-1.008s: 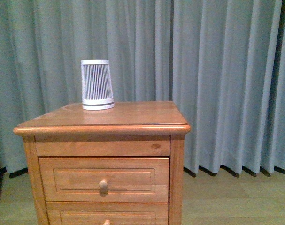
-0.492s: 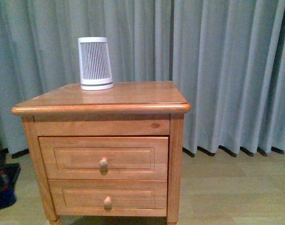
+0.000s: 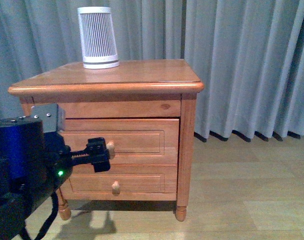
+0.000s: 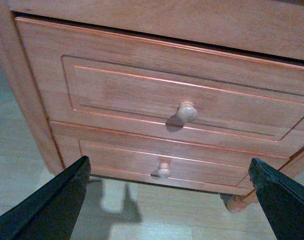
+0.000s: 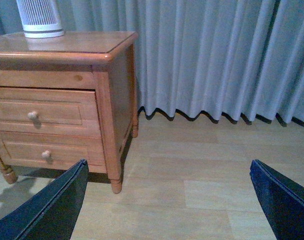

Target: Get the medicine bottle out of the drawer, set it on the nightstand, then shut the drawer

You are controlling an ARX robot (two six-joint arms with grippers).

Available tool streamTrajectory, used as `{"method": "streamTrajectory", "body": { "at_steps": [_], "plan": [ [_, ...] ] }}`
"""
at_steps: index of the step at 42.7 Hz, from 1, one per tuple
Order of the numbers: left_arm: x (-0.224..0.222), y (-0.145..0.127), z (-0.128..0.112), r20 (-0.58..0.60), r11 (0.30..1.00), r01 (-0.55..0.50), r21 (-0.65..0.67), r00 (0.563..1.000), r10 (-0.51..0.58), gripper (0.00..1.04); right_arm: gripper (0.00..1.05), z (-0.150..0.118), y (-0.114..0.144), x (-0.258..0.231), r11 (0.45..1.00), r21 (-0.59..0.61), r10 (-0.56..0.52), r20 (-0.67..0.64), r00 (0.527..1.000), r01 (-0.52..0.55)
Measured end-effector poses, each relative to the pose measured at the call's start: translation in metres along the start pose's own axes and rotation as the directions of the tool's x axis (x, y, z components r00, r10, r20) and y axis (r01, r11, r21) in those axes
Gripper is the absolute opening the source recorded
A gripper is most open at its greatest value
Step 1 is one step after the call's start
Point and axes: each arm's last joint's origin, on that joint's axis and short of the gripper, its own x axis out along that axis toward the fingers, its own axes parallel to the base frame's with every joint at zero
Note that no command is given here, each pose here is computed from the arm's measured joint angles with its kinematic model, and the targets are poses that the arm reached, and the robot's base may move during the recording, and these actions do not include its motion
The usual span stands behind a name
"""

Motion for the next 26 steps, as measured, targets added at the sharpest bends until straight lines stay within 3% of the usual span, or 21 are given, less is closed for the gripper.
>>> {"method": "streamTrajectory", "body": {
  "at_steps": [11,26],
  "plan": [
    [0.045,-0.026,-0.011,0.046,0.993,0.076,0.095,0.996,-0.081,0.98,0.98,0.000,0.000,0.000,1.000,0.000,0.000,0.000,1.000,0.000],
    [0.086,-0.028,-0.024,-0.002,0.996,0.065,0.066,0.998,-0.065,0.98,0.98,0.000,0.000,0.000,1.000,0.000,0.000,0.000,1.000,0.000]
  ]
}}
